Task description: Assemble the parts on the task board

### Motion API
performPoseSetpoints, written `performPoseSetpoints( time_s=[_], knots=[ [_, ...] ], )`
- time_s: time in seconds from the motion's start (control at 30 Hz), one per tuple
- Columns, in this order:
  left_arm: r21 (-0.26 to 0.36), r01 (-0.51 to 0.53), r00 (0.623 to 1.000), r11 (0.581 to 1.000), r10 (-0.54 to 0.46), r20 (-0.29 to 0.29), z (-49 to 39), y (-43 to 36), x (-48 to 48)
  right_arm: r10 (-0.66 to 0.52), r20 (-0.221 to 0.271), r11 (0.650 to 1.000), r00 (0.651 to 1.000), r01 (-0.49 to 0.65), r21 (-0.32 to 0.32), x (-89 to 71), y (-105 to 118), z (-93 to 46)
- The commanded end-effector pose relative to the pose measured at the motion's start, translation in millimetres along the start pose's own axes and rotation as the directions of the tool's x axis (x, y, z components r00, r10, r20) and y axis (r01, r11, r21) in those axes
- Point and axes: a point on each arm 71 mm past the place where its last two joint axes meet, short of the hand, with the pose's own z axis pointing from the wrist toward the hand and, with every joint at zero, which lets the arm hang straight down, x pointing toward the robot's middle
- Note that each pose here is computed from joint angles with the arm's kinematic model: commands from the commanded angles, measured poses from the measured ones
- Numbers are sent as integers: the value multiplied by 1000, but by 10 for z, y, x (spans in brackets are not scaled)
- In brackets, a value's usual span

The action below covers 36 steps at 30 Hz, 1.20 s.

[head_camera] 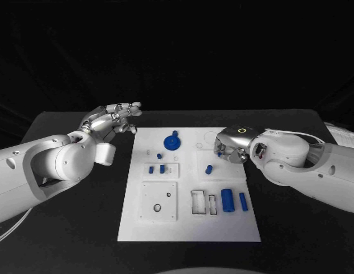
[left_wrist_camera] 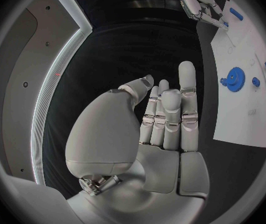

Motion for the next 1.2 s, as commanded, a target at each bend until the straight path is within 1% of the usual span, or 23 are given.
performPoseSetpoints(
  time_s=[0.03,0.5,0.67,0.77,0.9,1.0,1.2],
  knots=[
    [9,5,1000,1000,-5,-1,2,-10,3,-10,29,1000,1000,10,4,-6,26,-17],
    [4,6,1000,1000,-6,-4,10,-5,-4,12,72,1000,997,-13,13,-109,-1,-105],
    [3,6,1000,1000,-6,-4,9,-5,-10,22,87,1000,996,-23,12,-163,-7,-162],
    [2,6,1000,1000,-6,-4,8,-5,-14,36,98,999,995,-37,2,-208,27,-210],
    [1,6,1000,1000,-6,-4,8,-4,-17,61,119,998,991,-58,-32,-283,145,-274],
    [0,7,1000,1000,-7,-7,14,-1,-9,82,136,994,987,-71,-82,-357,328,-317],
    [-3,10,1000,1000,-10,-15,36,11,16,107,147,981,983,-81,-174,-439,670,-300]
  ],
)
